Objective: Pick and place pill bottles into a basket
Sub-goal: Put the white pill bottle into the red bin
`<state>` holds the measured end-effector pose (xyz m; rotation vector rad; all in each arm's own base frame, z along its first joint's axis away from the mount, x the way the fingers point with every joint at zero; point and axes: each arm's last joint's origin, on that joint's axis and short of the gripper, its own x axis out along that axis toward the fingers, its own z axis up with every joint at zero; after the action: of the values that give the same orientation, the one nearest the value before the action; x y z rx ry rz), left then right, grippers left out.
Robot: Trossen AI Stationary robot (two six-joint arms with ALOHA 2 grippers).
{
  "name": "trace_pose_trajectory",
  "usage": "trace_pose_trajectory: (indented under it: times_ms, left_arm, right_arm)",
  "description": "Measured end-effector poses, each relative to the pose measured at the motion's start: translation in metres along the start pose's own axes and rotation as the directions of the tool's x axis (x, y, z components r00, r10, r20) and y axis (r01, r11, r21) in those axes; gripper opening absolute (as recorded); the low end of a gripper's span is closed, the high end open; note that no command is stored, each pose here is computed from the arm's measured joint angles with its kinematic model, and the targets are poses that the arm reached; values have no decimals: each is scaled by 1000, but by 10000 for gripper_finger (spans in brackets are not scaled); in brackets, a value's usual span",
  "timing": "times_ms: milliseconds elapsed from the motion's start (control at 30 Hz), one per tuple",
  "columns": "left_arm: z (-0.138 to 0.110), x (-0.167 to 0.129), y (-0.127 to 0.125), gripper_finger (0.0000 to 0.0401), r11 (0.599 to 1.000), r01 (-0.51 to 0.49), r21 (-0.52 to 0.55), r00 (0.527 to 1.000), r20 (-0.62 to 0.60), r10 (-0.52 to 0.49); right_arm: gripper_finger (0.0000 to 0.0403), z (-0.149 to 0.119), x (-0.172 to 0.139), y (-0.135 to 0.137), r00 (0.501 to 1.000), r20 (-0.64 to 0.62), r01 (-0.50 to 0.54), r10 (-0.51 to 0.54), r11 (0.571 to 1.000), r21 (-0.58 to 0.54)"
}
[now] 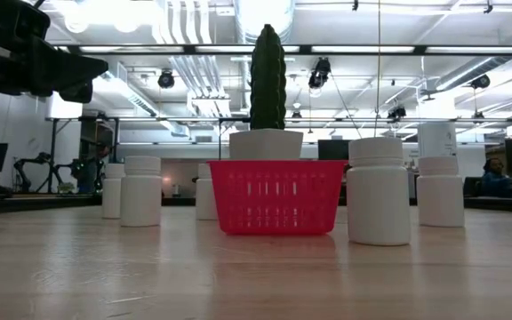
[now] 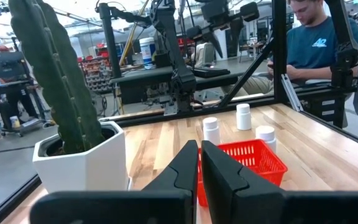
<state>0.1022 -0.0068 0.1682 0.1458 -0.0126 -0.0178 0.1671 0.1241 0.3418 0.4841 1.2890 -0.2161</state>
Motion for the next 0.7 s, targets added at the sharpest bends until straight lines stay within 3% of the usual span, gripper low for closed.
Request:
trace_pose_trajectory:
  times_ms: [333, 700]
  left_arm:
    - [0, 0, 0, 3, 1000, 0, 0, 1000, -1, 0]
    - [0, 0, 0, 3, 1000, 0, 0, 1000, -1, 0]
  right_arm:
    - [232, -2, 9, -2, 1000, -13, 21, -20, 999, 48]
    - [239, -1, 10, -1, 1000, 18, 21, -22, 997, 73]
